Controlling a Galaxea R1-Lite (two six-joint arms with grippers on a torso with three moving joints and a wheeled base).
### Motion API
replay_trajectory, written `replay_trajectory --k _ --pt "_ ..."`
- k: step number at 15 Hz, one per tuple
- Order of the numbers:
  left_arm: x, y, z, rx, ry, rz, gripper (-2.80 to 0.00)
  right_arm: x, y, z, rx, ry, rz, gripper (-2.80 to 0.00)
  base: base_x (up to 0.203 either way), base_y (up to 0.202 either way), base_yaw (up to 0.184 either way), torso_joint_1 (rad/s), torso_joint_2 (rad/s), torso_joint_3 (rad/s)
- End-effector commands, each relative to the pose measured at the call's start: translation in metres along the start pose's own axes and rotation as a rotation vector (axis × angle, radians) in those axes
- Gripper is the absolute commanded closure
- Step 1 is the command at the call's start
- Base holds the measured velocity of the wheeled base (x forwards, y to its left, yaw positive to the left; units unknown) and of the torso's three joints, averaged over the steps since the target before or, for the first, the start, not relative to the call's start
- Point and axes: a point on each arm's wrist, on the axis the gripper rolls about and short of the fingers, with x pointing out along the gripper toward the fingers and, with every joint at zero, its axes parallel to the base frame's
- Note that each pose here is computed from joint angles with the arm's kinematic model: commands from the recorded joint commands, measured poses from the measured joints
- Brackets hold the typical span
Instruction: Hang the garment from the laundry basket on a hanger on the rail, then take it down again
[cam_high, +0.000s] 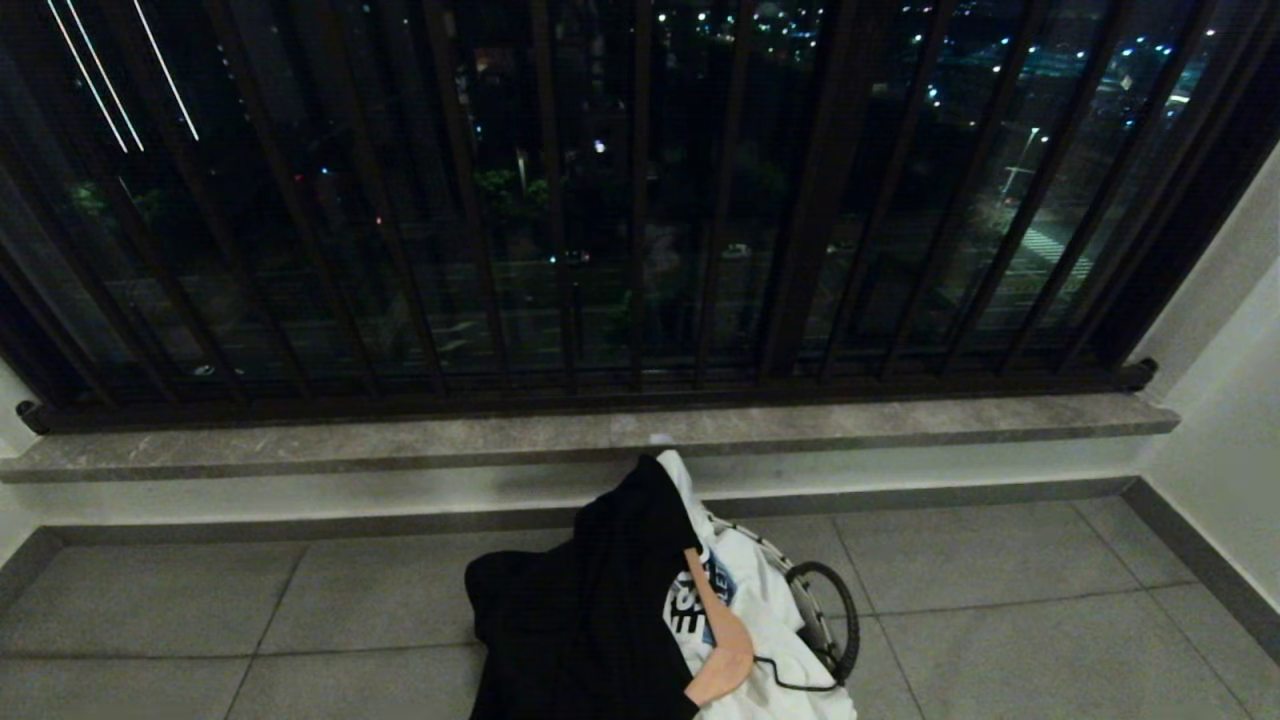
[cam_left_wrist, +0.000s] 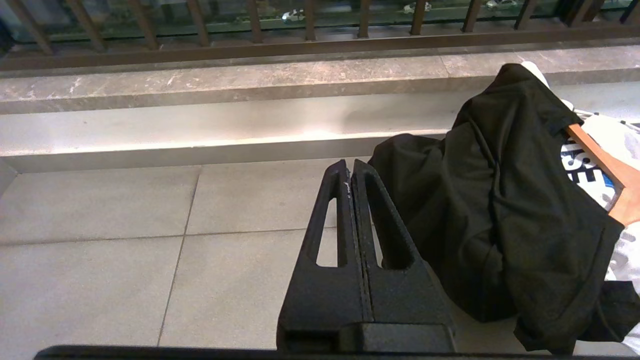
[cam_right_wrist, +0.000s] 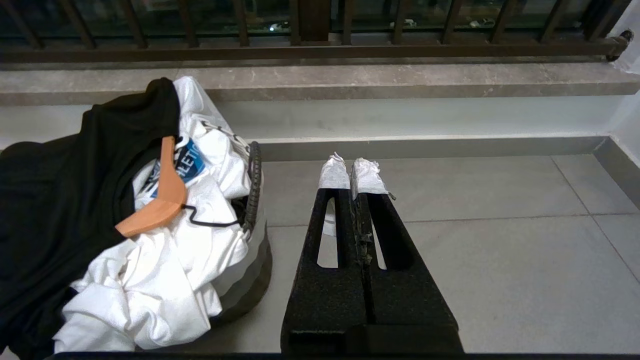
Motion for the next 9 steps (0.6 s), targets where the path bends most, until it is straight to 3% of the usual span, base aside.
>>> replay_trajectory --k 1,9 --pt "0.0001 0.0000 0.0000 0.000 0.002 0.000 0.00 0.0001 0.0000 0.0001 0.000 0.001 0.000 0.00 0.000 0.000 0.000 0.000 0.00 0.000" --pt "0.0000 0.0000 0.0000 0.000 0.001 0.000 0.00 0.0001 0.0000 0.0002 0.000 0.001 0.000 0.00 0.000 0.000 0.000 0.000 0.00 0.000"
